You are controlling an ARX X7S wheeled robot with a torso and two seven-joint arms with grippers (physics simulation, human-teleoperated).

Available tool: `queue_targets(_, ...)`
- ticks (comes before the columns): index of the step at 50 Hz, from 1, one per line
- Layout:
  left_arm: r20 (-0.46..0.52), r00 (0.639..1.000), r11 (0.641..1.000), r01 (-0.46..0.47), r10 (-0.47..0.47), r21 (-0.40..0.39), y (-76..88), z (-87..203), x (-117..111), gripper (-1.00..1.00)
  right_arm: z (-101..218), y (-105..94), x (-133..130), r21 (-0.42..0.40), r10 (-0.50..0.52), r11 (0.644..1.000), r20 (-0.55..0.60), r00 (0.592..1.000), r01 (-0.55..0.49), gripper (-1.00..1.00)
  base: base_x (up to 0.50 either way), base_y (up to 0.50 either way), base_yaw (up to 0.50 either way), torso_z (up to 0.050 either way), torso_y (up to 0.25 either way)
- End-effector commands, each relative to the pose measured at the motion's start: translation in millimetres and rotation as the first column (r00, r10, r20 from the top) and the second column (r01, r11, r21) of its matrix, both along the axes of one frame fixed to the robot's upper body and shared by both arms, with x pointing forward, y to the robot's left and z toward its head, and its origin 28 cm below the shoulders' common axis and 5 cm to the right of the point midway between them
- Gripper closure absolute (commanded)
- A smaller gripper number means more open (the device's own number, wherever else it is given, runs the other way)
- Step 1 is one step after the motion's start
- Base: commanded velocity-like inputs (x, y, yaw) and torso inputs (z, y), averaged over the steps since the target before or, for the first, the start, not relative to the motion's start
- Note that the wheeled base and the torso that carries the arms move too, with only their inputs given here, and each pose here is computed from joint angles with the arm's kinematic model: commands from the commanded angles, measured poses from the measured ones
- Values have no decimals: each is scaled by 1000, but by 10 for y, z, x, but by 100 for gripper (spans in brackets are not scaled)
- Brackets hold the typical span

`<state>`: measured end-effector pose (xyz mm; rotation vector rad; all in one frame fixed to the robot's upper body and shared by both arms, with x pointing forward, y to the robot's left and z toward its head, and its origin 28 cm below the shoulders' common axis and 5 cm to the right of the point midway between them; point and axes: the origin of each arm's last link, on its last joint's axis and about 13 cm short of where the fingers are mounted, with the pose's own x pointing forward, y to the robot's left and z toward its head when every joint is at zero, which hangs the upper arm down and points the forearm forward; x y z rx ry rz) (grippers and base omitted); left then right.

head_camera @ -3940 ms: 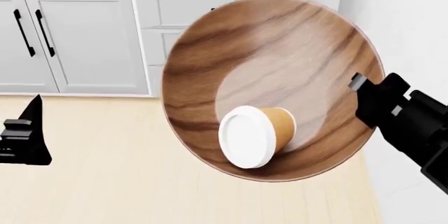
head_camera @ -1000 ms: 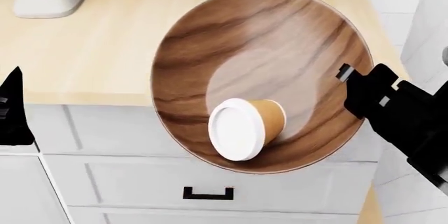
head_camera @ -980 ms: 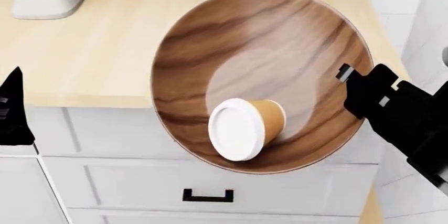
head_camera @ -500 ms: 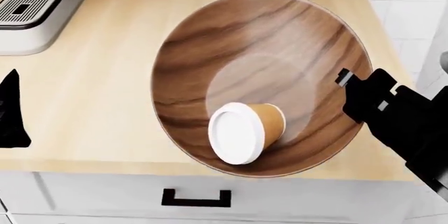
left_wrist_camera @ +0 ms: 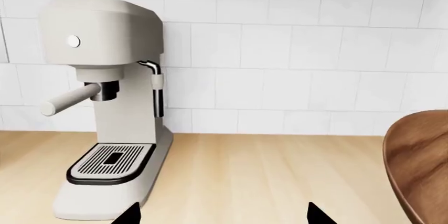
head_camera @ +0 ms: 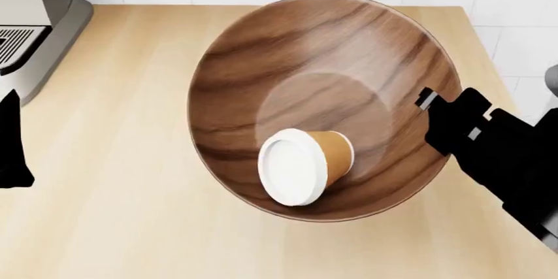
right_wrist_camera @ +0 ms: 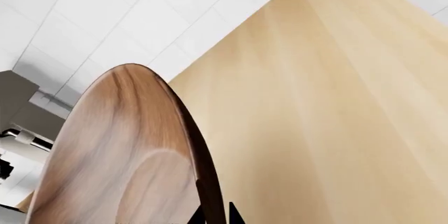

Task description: Place the cup inside the bowl on the dining table and move the bowl to any counter.

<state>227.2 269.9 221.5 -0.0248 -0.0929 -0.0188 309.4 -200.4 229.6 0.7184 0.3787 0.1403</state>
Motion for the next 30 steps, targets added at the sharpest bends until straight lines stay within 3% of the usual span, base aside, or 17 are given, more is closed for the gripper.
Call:
queue_targets(1, 0, 1000, 1000, -1, 1, -1, 5, -3, -6, -100, 40, 0, -4, 19, 13, 1000, 27, 1000, -13, 100, 117, 0, 0, 0, 0)
queue_targets(30, -4, 1000, 1000, -3, 3, -13, 18, -48, -32, -100, -300, 121, 5, 51, 16, 999, -45, 999, -14, 100, 16, 0, 0, 0, 1)
